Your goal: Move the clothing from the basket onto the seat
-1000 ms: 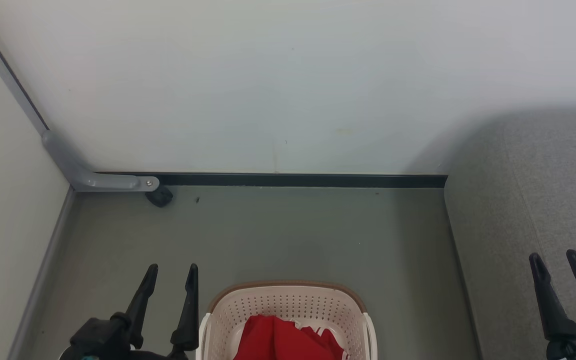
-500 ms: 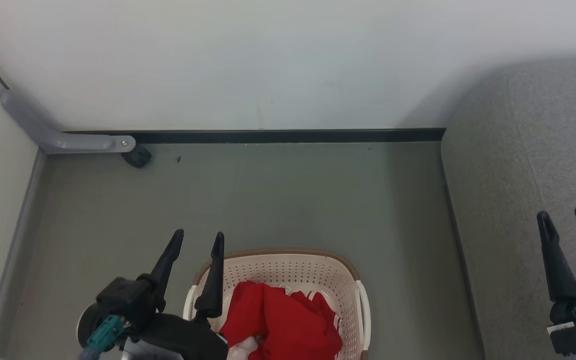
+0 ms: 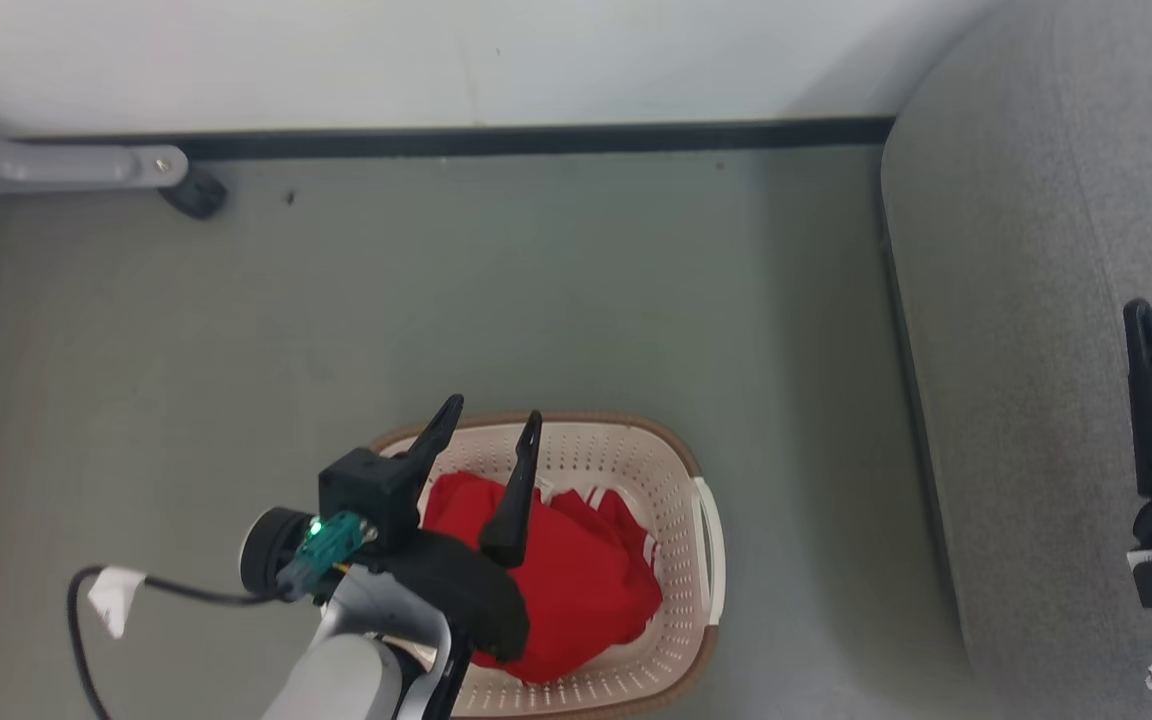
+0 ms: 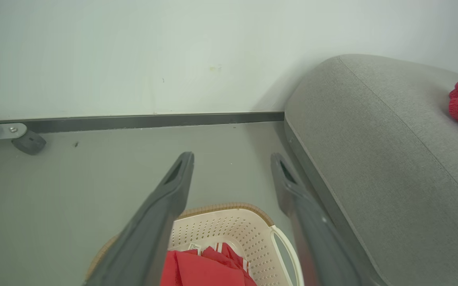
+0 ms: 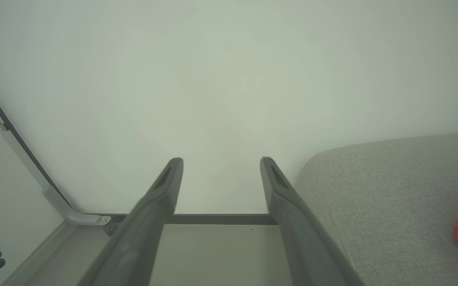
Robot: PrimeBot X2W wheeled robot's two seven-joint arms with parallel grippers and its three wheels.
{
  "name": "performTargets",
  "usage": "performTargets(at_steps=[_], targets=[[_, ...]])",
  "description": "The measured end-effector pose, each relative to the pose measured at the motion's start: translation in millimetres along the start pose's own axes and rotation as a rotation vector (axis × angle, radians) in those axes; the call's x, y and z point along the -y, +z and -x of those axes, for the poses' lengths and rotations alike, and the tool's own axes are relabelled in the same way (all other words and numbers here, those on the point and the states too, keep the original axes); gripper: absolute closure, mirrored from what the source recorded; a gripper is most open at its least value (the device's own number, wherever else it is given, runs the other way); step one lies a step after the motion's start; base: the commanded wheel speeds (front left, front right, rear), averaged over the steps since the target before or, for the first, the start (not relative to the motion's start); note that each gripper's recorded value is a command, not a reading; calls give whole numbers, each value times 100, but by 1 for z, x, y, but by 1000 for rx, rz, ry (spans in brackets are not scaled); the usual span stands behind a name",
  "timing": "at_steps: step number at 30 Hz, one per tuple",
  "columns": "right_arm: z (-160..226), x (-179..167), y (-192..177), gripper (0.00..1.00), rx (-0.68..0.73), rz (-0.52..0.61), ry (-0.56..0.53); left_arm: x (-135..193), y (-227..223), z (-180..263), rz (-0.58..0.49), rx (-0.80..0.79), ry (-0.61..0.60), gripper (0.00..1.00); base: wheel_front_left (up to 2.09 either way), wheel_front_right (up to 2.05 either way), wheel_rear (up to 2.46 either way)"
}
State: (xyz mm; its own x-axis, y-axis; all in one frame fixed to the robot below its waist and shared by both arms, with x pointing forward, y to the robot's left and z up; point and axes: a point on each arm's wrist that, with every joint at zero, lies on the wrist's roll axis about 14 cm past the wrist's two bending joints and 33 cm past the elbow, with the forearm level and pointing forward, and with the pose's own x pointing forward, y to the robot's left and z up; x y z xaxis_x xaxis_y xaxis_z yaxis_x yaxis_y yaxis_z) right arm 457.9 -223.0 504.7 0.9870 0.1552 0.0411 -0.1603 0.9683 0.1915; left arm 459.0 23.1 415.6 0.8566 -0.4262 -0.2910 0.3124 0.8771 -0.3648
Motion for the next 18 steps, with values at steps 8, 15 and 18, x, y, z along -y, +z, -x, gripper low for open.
performTargets(at_steps=[8,15,18], targets=[[-23,15,-13,0,-3,4,-9,-16,-52,-36,14,-175,15,0,0,0,0],[-31,37,-30,0,-28,22,-52,-34,-111,-53,34,-355,40,0,0,0,0],[-32,48,-37,0,-42,33,-76,-37,-137,-55,44,-431,38,0,0,0,0]])
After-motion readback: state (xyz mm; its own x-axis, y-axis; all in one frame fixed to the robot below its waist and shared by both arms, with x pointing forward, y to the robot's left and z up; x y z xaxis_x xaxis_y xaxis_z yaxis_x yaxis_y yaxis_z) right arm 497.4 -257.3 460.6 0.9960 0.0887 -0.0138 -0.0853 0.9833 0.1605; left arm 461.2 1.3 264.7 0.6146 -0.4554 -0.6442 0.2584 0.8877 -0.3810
